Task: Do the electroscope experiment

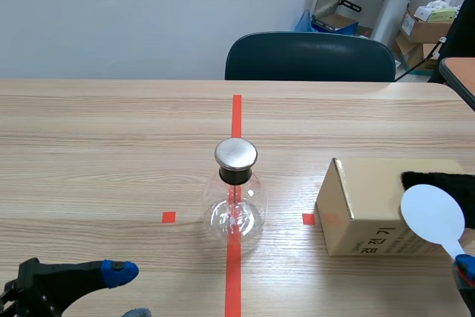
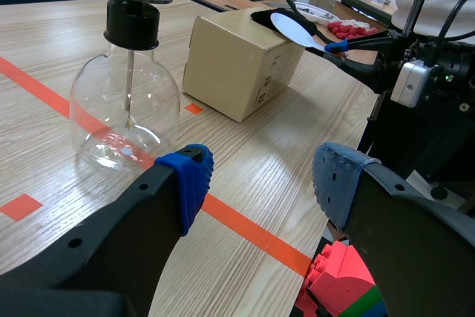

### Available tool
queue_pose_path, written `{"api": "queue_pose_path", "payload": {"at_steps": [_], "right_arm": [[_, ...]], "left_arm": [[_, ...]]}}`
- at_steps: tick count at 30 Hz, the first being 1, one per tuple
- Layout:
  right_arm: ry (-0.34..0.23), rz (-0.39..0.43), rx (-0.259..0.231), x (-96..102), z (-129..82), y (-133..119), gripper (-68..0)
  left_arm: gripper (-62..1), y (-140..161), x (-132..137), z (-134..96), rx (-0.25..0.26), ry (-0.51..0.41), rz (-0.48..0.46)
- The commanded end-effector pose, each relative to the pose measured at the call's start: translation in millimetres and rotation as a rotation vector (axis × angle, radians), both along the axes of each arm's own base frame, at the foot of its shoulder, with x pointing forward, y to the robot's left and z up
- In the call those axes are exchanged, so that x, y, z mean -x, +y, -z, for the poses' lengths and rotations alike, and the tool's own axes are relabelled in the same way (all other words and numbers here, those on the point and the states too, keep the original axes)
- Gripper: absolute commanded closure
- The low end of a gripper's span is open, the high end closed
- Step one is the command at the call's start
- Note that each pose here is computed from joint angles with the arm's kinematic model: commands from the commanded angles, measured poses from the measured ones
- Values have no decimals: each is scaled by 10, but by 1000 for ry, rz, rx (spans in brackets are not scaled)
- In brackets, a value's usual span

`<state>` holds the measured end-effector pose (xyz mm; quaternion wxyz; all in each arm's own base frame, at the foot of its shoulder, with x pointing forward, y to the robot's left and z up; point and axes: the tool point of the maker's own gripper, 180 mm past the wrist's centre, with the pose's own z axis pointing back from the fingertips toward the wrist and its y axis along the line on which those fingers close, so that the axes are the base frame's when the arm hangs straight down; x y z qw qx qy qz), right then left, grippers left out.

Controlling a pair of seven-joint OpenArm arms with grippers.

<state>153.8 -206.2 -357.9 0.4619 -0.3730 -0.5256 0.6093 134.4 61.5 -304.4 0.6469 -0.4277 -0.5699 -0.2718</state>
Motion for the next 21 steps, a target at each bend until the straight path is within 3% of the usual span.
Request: {"api": "queue_pose_path", "payload": {"at_steps": [1,4,6,8,11,13,15,19,21], "right_arm": [[-6,103,17,-45,-16,-202,-17],[-9,286,50,-80,-18,-538,-17],[-10,304,54,-82,-19,-573,-17],[-7,227,45,-84,-13,-432,-17],[-3,39,13,-29,-14,-94,-17],[-2,-24,1,6,-17,18,-17],[-2,20,5,-7,-15,-56,-17],[-9,254,44,-79,-16,-479,-17],[-9,264,48,-82,-17,-501,-17]], "left_arm": [[-328,-29,-24,-82,31,-16,-4],[-328,-29,-24,-82,31,-16,-4],[-328,-29,-24,-82,31,-16,-4],[-328,-29,-24,-82,31,-16,-4],[-328,-29,-24,-82,31,-16,-4],[-328,-29,-24,-82,31,-16,-4],[-328,-29,-24,-82,31,-16,-4],[-328,-29,-24,-82,31,-16,-4],[-328,-29,-24,-82,31,-16,-4]]}}
